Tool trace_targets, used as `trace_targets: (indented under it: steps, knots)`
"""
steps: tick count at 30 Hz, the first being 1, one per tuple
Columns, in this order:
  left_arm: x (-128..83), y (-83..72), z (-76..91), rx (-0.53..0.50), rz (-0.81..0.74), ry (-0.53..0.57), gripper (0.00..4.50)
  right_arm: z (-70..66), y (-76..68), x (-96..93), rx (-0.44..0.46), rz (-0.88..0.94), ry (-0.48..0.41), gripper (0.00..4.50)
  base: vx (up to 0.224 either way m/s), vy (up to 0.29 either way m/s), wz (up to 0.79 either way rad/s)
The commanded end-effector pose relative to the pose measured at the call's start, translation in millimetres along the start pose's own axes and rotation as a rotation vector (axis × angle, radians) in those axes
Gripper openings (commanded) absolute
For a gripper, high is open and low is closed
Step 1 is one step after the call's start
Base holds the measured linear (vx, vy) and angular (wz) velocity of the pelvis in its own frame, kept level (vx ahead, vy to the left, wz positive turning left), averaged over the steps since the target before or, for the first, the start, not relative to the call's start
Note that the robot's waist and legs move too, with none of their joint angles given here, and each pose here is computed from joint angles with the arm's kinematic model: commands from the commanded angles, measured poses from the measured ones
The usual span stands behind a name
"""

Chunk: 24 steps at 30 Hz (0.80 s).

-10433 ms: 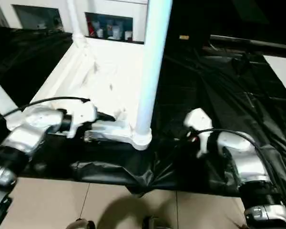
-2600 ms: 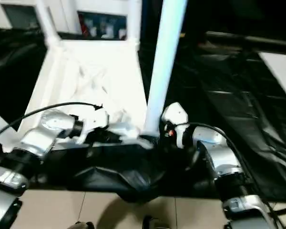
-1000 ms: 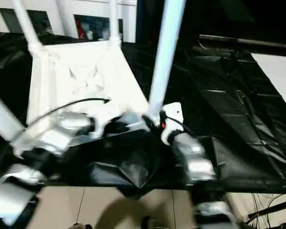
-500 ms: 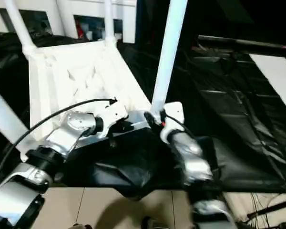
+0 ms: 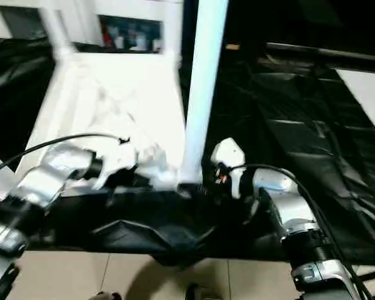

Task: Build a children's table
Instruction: Rotate leg to tighten

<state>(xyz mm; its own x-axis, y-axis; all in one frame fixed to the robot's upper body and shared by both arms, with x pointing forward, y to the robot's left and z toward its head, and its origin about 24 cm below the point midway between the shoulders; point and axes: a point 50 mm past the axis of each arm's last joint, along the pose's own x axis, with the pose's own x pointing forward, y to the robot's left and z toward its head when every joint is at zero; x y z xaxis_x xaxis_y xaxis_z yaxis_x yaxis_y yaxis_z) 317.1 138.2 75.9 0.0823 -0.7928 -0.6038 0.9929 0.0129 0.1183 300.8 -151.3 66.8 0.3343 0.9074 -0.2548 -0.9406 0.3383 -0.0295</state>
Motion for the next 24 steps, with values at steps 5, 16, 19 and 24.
trace_targets:
  steps: [5, 16, 19, 24]
  knots:
    - [13.4, -14.9, -11.1, -0.03, -0.118, 0.044, 0.0, -1.1, 4.0, -5.8, -0.003, 0.098, 0.036, 4.1, 0.0, 0.0, 0.0]
    - [10.7, -12.8, -12.4, -0.027, -0.102, 0.049, 0.0, -4.0, 1.1, -6.0, -0.026, 0.098, 0.07, 3.49, 0.0, 0.0, 0.0]
    - [10.4, -12.5, -12.4, -0.027, -0.101, 0.049, 0.0, -3.3, 0.1, -5.4, -0.017, 0.094, 0.062, 3.31, 0.0, 0.0, 0.0]
    - [9.9, -12.2, -12.8, -0.03, -0.1, 0.049, 0.0, -3.9, 0.3, -4.2, -0.003, 0.091, 0.052, 2.95, 0.0, 0.0, 0.0]
